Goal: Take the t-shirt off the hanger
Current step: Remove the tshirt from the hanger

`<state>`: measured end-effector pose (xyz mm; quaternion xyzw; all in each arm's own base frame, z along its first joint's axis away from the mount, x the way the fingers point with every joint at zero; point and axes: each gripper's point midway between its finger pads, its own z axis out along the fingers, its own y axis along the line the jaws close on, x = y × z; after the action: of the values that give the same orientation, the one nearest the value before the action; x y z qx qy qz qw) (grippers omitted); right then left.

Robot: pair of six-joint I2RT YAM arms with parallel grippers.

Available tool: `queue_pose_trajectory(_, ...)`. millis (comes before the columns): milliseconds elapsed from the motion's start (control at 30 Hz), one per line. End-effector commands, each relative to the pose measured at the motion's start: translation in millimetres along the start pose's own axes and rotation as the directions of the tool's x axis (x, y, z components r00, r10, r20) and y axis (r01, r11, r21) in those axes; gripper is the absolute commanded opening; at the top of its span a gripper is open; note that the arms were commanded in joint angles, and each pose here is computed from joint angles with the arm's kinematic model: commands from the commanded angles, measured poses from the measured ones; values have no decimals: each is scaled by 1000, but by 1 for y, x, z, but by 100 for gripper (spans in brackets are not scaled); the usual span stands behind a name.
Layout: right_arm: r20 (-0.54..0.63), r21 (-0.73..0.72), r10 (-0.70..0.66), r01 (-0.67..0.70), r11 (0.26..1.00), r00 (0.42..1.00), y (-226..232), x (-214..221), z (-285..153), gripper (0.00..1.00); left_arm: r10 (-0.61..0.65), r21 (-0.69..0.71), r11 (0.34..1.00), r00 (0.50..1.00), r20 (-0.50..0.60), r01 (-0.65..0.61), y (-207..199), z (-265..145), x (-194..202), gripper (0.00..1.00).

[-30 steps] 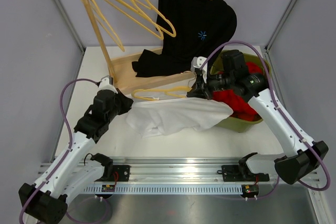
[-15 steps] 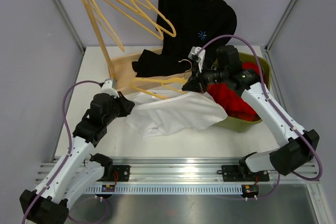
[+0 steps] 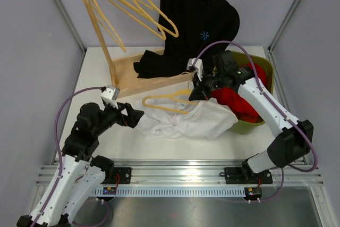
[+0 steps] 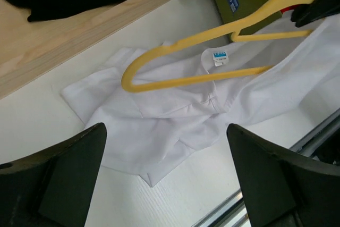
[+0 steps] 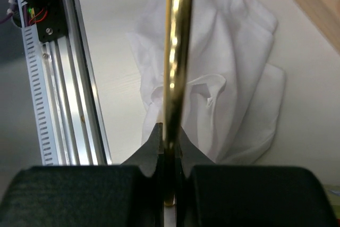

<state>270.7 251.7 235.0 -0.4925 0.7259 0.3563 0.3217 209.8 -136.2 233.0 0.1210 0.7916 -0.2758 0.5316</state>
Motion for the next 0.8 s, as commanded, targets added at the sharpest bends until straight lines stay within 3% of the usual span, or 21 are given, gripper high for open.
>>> queue_pose_trajectory(0,-2,-106,-108,107,989,994,13,-3,-4,0,163,141,976,985,52,-169,-26,-18,-14,99)
queue_pose_trajectory(333,-83,-344,-297,253,904,951,62,22,9,0,289,266,911,948,132,-314,-43,-19,-8,99)
queue_pose_trajectory(500,-48,-395,-329,284,873,943,80,10,7,0,272,456,842,957,104,-289,-68,-10,8,98)
queue_pose_trajectory(767,-1,-441,-341,306,844,940,93,-6,-4,0,187,622,762,981,54,-180,-93,-6,18,89)
